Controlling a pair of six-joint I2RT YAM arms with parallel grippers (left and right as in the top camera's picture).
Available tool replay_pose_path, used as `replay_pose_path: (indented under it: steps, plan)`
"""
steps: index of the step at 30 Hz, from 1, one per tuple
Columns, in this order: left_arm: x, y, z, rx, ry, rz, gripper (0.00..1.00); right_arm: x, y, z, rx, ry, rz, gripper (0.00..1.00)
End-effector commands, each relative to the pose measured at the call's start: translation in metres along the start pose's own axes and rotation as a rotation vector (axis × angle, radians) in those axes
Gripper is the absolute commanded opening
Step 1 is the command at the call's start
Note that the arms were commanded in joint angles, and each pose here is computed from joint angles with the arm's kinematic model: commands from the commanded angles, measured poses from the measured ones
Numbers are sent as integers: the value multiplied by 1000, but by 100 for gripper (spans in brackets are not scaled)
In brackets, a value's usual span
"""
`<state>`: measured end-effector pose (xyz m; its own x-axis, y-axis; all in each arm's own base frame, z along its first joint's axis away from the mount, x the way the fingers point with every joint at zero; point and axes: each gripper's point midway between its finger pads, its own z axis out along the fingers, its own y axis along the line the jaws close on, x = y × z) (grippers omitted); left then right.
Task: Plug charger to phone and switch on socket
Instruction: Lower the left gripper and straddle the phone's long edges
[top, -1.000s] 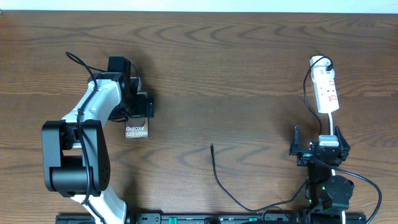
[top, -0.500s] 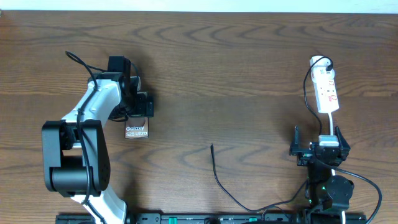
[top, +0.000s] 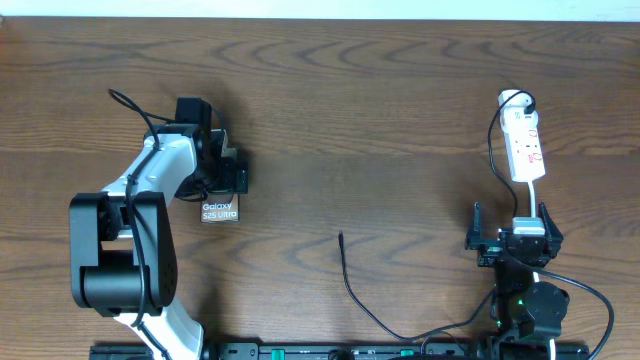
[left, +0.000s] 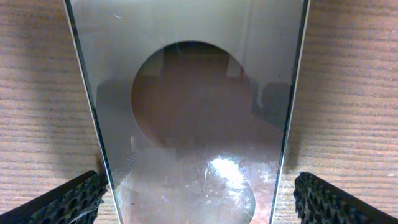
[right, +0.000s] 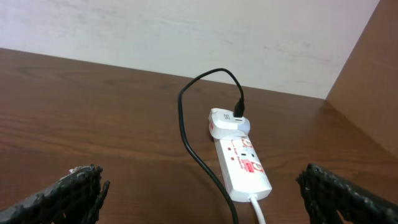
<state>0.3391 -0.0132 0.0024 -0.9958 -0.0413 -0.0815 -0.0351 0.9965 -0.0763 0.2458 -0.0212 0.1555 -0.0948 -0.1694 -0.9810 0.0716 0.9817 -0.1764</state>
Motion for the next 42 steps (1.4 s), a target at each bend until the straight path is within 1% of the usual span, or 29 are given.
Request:
replay_pose_path:
  steps: [1, 8, 13, 42]
  plan:
    - [4, 2, 6, -14, 14, 4, 99, 1, -1, 0, 7, 2, -11, 99]
    - [3, 3, 8, -17, 7, 4, 99, 1, -1, 0, 7, 2, -11, 99]
    - [4, 10, 8, -59, 9, 4, 99, 1, -1, 0, 7, 2, -11, 99]
    - [9, 11, 13, -59, 12, 4, 99, 1, -1, 0, 7, 2, -11, 99]
